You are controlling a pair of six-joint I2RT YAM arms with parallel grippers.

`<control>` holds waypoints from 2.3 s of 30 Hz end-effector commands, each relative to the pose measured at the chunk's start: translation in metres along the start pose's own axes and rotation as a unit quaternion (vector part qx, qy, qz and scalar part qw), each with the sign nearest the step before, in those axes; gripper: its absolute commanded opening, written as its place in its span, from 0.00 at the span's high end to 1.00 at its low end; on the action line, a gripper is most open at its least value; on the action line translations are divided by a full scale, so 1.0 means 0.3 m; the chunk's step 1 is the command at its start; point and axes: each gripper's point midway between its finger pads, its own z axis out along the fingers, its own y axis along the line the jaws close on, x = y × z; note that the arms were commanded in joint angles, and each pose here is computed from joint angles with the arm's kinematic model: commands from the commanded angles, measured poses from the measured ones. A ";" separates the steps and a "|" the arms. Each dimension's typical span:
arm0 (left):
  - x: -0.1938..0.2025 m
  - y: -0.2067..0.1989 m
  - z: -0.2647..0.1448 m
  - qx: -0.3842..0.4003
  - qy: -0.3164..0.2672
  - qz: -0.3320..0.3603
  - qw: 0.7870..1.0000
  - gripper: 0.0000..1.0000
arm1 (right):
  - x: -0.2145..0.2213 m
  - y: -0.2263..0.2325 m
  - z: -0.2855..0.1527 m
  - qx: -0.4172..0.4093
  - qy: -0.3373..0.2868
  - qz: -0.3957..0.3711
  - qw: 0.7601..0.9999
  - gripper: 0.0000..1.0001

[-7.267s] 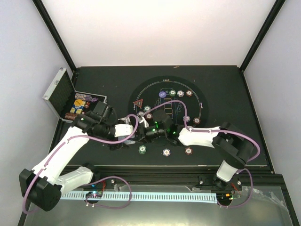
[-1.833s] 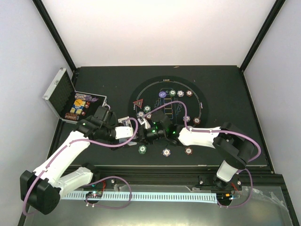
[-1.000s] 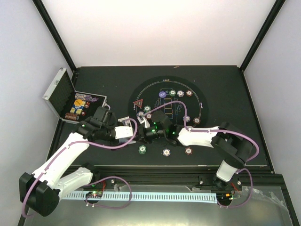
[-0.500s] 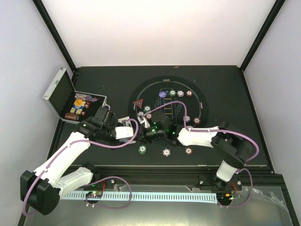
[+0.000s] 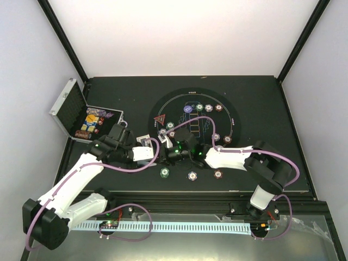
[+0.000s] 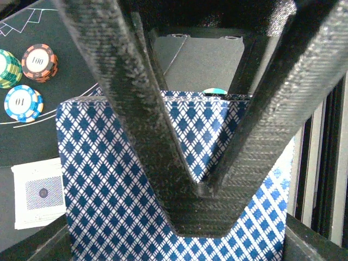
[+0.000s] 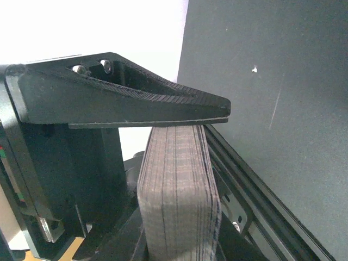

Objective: Distribute texas hold em gaming equipment

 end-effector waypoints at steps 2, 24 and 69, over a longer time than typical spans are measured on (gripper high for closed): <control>-0.051 -0.048 -0.064 0.020 -0.026 0.016 0.999 0.57 | -0.025 -0.117 -0.002 0.055 -0.031 0.001 0.998 0.99; -0.025 -0.027 -0.049 0.008 -0.002 0.015 1.000 0.99 | -0.026 -0.002 0.037 0.008 0.013 -0.021 1.000 0.42; 0.033 0.011 -0.021 -0.020 0.039 0.001 0.999 0.98 | -0.022 0.004 -0.114 0.068 -0.005 -0.061 0.996 0.82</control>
